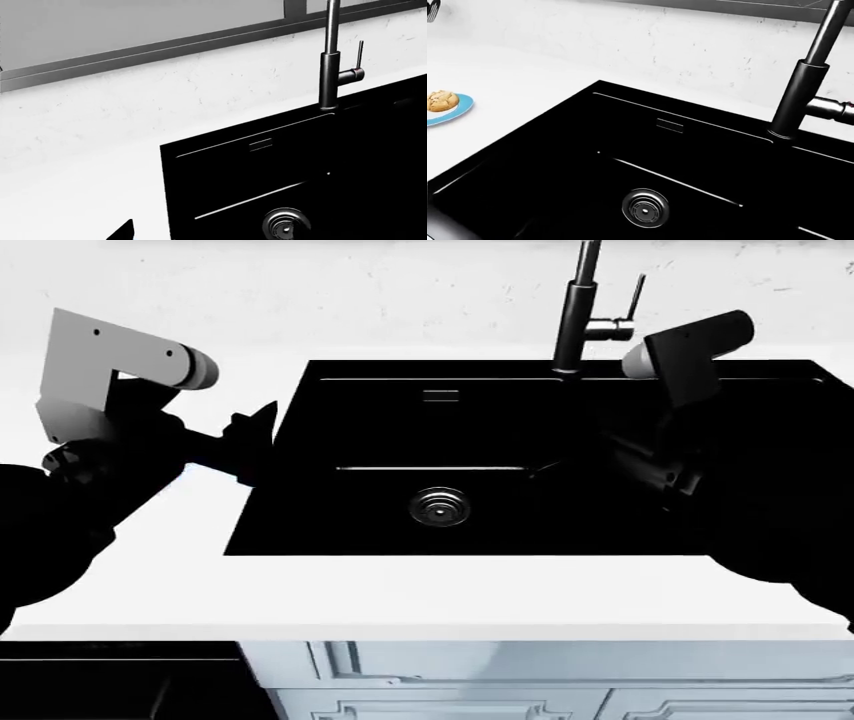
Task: Place the pastries on the plates.
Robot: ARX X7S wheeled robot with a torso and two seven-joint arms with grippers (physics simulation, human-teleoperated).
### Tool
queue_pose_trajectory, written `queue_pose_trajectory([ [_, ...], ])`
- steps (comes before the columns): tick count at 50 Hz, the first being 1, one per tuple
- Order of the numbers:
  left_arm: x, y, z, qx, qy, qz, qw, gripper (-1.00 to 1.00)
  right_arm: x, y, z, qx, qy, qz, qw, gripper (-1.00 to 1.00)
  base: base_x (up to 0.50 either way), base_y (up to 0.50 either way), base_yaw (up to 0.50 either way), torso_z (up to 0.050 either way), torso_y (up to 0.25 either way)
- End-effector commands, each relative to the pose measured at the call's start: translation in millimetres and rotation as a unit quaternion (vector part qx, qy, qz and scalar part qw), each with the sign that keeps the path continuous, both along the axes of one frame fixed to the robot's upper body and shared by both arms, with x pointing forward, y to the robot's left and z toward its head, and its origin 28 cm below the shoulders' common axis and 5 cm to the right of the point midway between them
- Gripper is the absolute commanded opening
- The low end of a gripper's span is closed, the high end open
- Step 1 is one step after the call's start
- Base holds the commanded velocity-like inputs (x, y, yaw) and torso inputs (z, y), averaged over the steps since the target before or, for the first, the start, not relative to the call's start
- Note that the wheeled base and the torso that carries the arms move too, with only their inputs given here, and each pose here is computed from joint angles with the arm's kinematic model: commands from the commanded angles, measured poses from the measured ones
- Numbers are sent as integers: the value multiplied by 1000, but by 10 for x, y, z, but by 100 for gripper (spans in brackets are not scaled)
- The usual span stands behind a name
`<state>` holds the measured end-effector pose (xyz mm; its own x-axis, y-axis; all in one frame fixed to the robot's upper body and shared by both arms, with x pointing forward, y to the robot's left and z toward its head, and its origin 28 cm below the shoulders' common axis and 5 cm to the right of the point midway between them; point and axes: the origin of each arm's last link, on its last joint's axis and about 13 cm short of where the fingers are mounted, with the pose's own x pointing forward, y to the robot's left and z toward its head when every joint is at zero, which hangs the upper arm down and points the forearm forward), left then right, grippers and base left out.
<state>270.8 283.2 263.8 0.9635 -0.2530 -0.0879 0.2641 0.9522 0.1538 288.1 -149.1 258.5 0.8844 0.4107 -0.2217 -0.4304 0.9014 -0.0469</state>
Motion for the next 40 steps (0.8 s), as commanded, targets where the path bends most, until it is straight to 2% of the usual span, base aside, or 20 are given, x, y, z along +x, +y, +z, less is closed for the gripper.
queue_pose_trajectory([
  [1,-2,-4,-9,-1,0,0,1000,100,0,-4,-8,0,-2,0,1000,100,-1,-500,0,0,0],
  [14,16,20,15,1,1,-2,1000,100,-18,-1,-30,-1,-1,0,1000,100,-1,-500,0,0,0],
  [21,27,-62,-17,2,1,-2,1000,100,-14,-2,-33,1,-1,0,1000,100,-1,-500,0,0,0],
  [35,25,-76,-44,0,3,-3,1000,100,-17,-8,-53,4,-1,-1,1000,100,-1,-500,0,0,0],
  [40,35,-40,-27,-2,3,-2,1000,100,-13,-12,-62,5,-4,-3,1000,100,-1,-500,0,0,0],
])
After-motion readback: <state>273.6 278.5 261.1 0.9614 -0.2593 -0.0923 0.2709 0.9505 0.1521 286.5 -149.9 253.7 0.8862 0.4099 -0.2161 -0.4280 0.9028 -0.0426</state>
